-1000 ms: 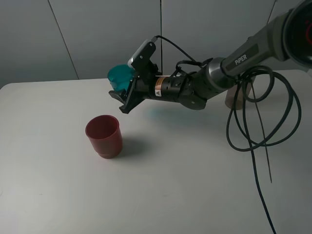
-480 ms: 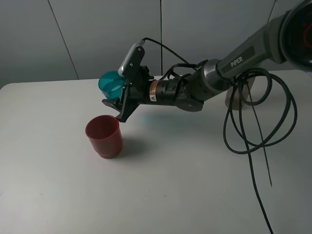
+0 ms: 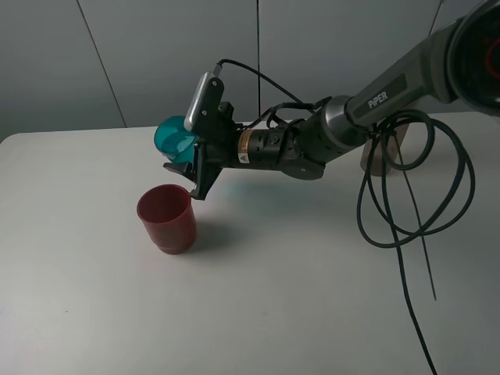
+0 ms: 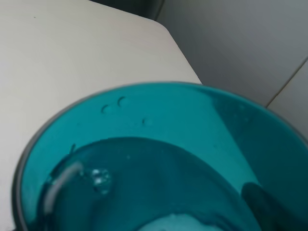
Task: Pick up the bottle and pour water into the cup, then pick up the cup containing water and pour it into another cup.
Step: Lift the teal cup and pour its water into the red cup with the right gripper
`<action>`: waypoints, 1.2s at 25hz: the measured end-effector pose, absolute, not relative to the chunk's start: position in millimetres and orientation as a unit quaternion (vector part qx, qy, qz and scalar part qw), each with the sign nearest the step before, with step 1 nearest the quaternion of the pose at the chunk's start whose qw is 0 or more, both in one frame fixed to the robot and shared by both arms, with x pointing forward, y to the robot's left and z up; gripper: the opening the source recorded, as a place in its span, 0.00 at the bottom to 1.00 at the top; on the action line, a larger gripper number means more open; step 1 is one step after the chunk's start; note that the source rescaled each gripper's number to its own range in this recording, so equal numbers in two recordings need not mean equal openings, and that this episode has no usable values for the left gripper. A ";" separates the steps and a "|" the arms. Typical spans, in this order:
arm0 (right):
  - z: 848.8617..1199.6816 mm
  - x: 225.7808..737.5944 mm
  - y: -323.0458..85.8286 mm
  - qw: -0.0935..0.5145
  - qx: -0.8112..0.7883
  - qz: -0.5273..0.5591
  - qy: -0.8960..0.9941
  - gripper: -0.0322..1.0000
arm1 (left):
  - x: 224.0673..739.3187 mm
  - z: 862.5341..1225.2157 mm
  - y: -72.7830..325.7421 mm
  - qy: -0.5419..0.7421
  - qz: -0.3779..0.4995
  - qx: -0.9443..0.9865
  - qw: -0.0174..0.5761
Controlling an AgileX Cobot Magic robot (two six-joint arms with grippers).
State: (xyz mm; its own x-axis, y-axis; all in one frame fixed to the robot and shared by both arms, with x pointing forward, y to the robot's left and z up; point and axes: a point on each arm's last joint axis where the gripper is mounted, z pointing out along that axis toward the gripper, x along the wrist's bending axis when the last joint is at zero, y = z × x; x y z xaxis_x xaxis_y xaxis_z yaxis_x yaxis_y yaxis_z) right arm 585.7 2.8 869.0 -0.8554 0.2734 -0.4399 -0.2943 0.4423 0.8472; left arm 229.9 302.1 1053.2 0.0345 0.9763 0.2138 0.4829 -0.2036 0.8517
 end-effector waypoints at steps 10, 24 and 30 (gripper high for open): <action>870.1 585.0 3.6 0.327 -0.100 0.500 0.796 0.04 | 229.9 1053.2 302.1 0.555 0.416 0.656 0.296; 892.0 578.9 9.8 0.373 -0.189 0.491 0.765 0.04 | 229.9 1053.2 302.1 0.555 0.416 0.656 0.296; 897.6 578.4 10.0 0.400 -0.229 0.475 0.750 0.04 | 229.9 1053.2 302.1 0.555 0.416 0.656 0.296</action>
State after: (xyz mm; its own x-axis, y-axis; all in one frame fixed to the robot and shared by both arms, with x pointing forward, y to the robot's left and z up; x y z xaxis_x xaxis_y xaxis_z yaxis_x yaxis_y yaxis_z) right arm 578.4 10.0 897.6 -0.5755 0.0365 -0.8170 -0.7232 0.4435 0.5293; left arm 229.9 302.1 1053.2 0.0366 0.9754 0.2173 0.4827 -0.2077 0.8508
